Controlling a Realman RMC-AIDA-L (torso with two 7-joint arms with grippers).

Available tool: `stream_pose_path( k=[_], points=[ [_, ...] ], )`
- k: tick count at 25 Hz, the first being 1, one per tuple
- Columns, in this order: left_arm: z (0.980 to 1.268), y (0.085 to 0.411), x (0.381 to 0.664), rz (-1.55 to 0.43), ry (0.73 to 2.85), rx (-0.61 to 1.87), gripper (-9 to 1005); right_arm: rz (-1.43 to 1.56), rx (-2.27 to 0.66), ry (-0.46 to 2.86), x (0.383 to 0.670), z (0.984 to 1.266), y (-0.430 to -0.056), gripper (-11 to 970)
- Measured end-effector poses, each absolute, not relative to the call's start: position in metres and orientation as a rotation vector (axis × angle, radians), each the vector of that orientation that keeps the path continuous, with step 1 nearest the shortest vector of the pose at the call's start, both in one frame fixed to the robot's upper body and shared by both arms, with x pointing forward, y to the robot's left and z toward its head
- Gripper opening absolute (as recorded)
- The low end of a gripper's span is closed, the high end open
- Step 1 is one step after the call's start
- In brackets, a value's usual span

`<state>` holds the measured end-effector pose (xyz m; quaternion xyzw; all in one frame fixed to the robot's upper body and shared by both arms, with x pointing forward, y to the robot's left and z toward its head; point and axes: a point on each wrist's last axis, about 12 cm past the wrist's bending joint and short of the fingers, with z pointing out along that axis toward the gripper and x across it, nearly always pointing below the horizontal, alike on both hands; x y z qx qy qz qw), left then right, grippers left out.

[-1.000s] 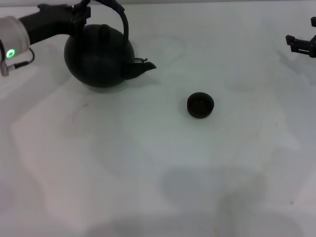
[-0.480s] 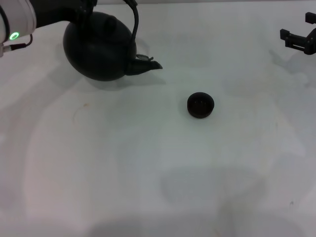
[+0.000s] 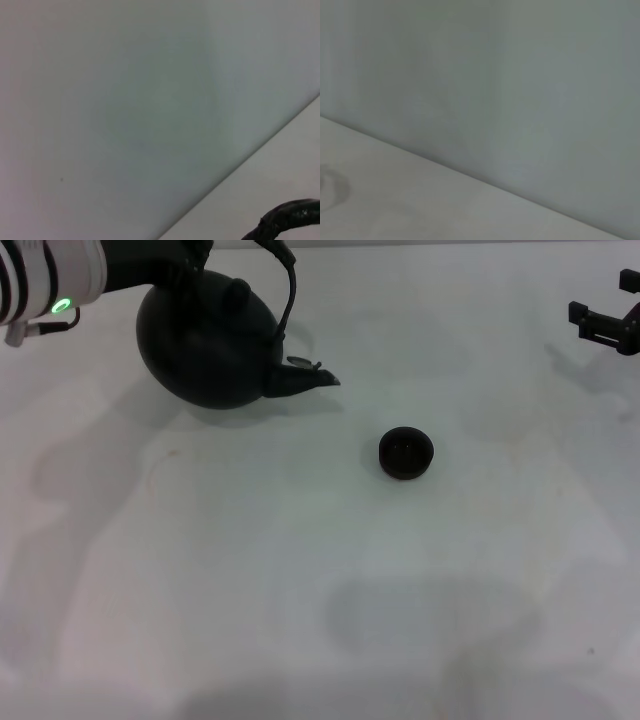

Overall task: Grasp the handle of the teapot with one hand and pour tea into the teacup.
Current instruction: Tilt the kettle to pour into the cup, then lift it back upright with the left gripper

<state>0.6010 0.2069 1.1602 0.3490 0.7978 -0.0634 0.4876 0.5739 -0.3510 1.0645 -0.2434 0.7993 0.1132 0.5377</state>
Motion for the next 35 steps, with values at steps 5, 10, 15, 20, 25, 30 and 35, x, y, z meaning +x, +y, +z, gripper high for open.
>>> stream_pose_path(
  k=[5,10,15,20,25,30,35],
  points=[
    [1.164,0.203,0.6,-0.142,1.928,0.873,137,0.278,-0.569,1.902,0.572,1.062,-0.351,845],
    [1.169,0.195,0.598,-0.097,1.904,0.933,136,0.285,-0.564,1.899,0.57,1.062,-0.351,845],
    [1.172,0.187,0.596,-0.086,1.89,0.964,134,0.286,-0.543,1.889,0.571,1.064,-0.353,845],
    [1.173,0.177,0.594,-0.099,1.884,0.987,132,0.291,-0.539,1.881,0.571,1.066,-0.354,845],
    [1.171,0.161,0.593,-0.121,1.883,1.023,130,0.318,-0.543,1.864,0.572,1.07,-0.352,845],
    [1.17,0.151,0.593,-0.085,1.897,1.047,129,0.317,-0.543,1.861,0.573,1.071,-0.352,845],
    [1.171,0.146,0.593,-0.061,1.889,1.072,127,0.308,-0.528,1.861,0.574,1.072,-0.356,845]
  ],
)
